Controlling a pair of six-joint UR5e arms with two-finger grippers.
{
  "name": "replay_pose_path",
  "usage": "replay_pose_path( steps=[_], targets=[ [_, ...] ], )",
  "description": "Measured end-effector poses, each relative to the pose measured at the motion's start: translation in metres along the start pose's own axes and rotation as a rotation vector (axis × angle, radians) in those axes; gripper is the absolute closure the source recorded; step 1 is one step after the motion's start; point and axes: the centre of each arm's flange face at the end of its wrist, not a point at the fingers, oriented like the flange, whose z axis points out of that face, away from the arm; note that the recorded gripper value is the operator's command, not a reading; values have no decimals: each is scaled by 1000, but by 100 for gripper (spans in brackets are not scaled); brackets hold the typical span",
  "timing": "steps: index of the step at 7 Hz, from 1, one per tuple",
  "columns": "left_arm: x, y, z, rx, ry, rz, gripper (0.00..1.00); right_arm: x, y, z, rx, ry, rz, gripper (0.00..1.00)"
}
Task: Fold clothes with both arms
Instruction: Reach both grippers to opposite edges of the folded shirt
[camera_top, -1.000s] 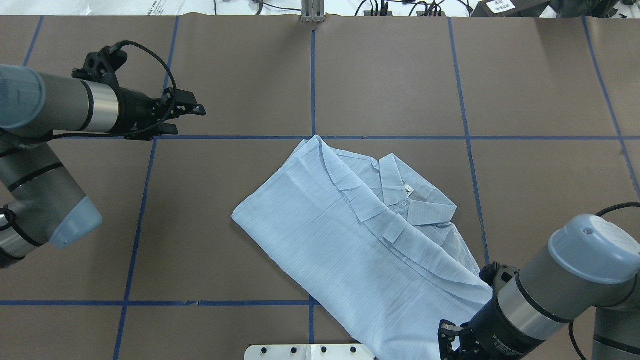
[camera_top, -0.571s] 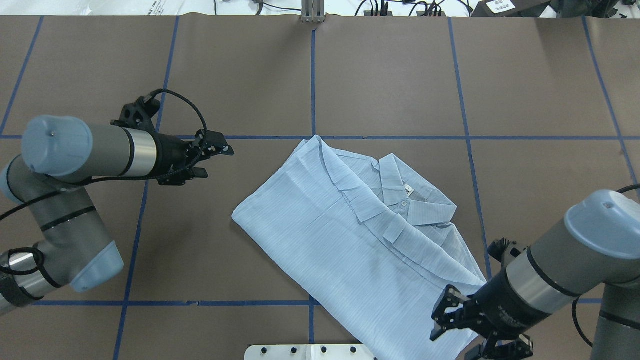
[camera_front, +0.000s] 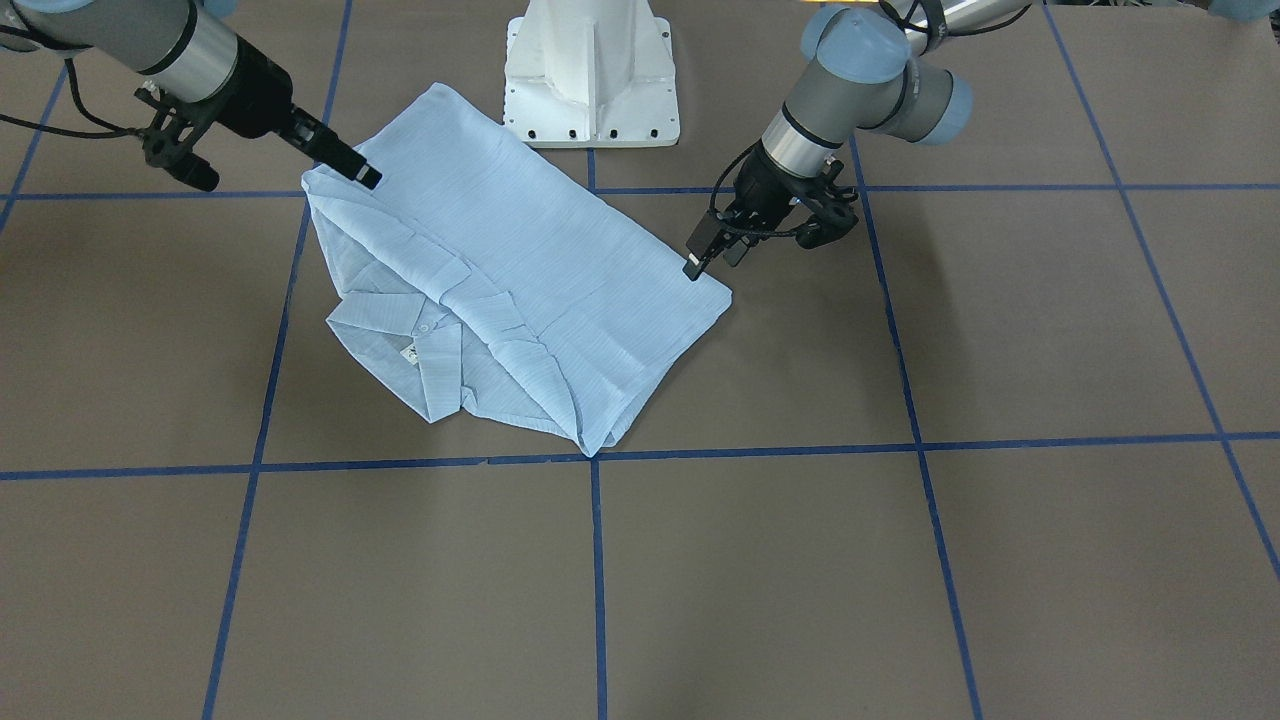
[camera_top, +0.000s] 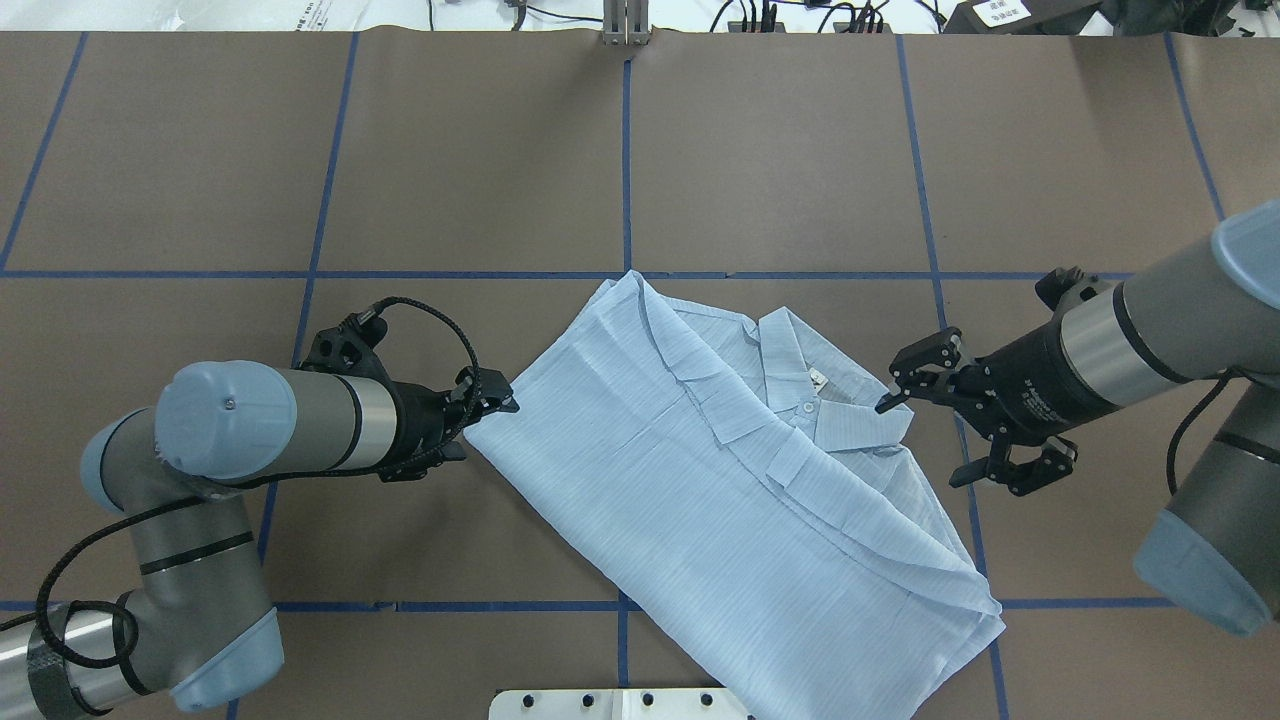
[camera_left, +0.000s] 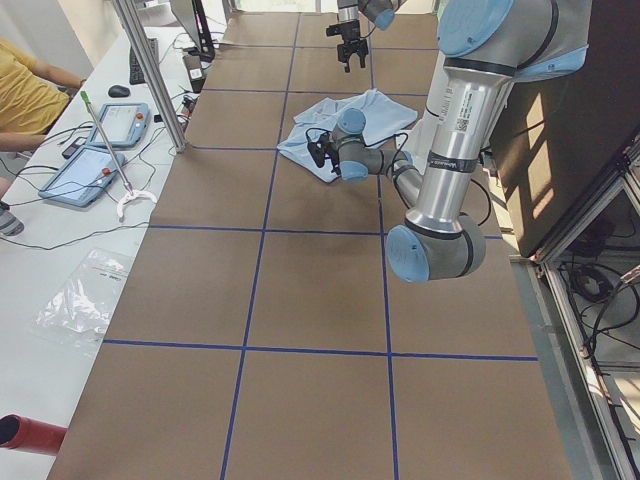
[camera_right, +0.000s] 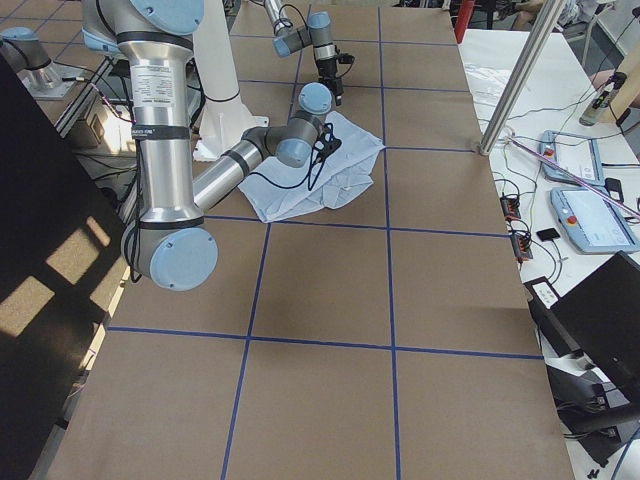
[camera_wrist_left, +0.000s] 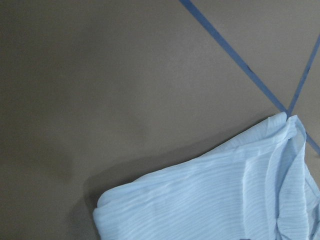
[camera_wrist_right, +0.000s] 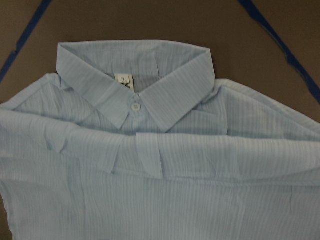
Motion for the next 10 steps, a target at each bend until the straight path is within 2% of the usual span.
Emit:
replay_pose_path(
  steps=[2,4,5,6,7,10],
  targets=[
    [-5,14,11,-11,-26,5,18,0,-28,10,84,-2,-14,0],
    [-11,21,24,-17,-48,11,19,2,-35,12,104,2,-12,0],
    [-13,20,31,-13,-59,14,30,2,-36,13,106,2,-12,0],
    [-16,18,37,-8,-71,15,60,2,-36,13,106,2,-13,0],
    [-18,16,40,1,-74,13,100,1,-35,13,105,1,-14,0],
    [-14,4,37,33,-61,17,100,0,-34,13,104,0,-15,0]
  ],
)
